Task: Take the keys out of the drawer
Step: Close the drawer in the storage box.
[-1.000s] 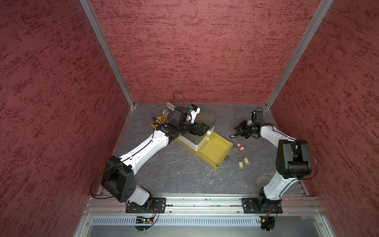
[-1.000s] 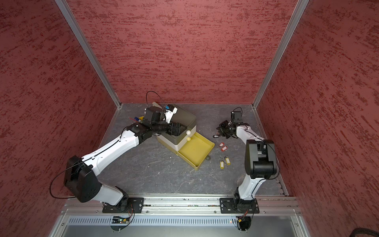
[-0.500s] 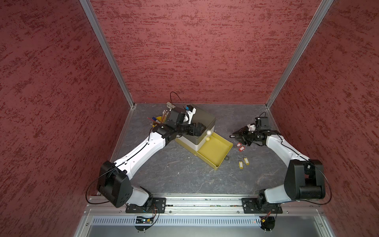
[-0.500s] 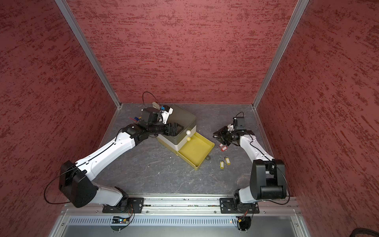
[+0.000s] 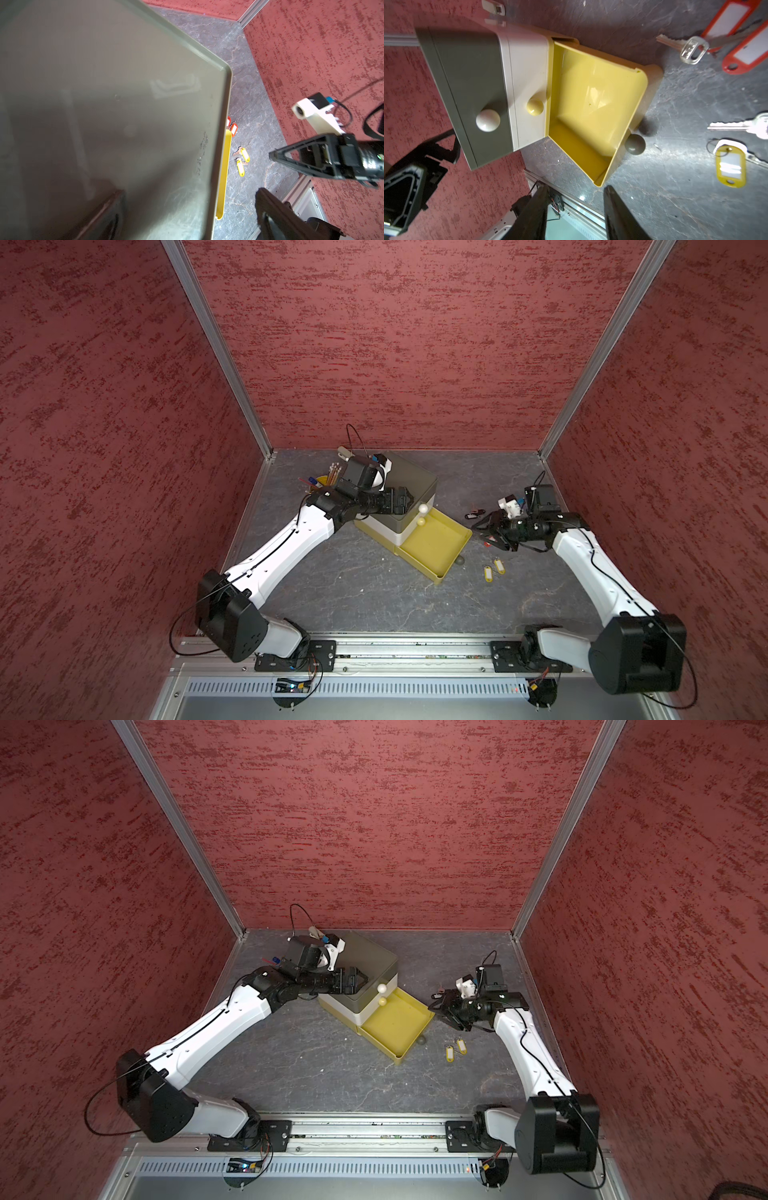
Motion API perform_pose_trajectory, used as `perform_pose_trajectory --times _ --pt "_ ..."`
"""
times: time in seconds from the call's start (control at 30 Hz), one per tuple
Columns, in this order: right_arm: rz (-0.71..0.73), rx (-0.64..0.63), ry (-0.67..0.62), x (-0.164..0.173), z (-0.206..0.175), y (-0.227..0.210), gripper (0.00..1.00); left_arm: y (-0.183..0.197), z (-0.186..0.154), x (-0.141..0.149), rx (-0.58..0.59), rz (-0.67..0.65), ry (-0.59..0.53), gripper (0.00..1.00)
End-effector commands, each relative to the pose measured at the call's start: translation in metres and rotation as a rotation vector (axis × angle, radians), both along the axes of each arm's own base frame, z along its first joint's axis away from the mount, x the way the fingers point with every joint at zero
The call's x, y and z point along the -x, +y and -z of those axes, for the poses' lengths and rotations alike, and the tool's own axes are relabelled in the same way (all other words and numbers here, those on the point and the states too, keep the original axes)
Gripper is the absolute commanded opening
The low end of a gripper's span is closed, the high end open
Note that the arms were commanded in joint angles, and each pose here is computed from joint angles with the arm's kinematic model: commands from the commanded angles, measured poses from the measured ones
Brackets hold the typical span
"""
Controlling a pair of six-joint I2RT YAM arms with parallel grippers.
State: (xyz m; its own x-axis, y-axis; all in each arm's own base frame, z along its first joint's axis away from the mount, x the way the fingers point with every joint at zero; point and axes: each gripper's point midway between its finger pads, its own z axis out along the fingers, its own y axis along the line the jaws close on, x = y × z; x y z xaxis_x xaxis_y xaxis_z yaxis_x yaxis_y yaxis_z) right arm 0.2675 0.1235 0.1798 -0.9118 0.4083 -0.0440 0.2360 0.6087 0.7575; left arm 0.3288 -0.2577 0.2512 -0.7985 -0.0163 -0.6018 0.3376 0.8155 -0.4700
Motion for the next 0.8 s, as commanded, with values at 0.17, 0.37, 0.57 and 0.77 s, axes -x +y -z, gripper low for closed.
perform_pose_trajectory --times 0.17,0.37,0.57,0.77 --pt "-0.073 -0.041 0.129 0.051 0.034 0.012 0.47 0.007 -0.008 -0.008 -0.003 -0.048 0.007 1.0" --pt "-0.049 -0.05 0.173 0.058 0.063 0.012 0.48 -0.005 -0.001 -0.016 0.013 0.005 -0.013 1.0" --pt "0.005 -0.084 0.196 0.065 0.084 0.013 0.47 -0.008 0.017 -0.019 -0.004 0.04 0.02 1.0" --pt "0.025 -0.099 0.169 0.058 0.094 0.014 0.46 -0.012 0.026 -0.018 0.005 0.053 0.035 1.0"
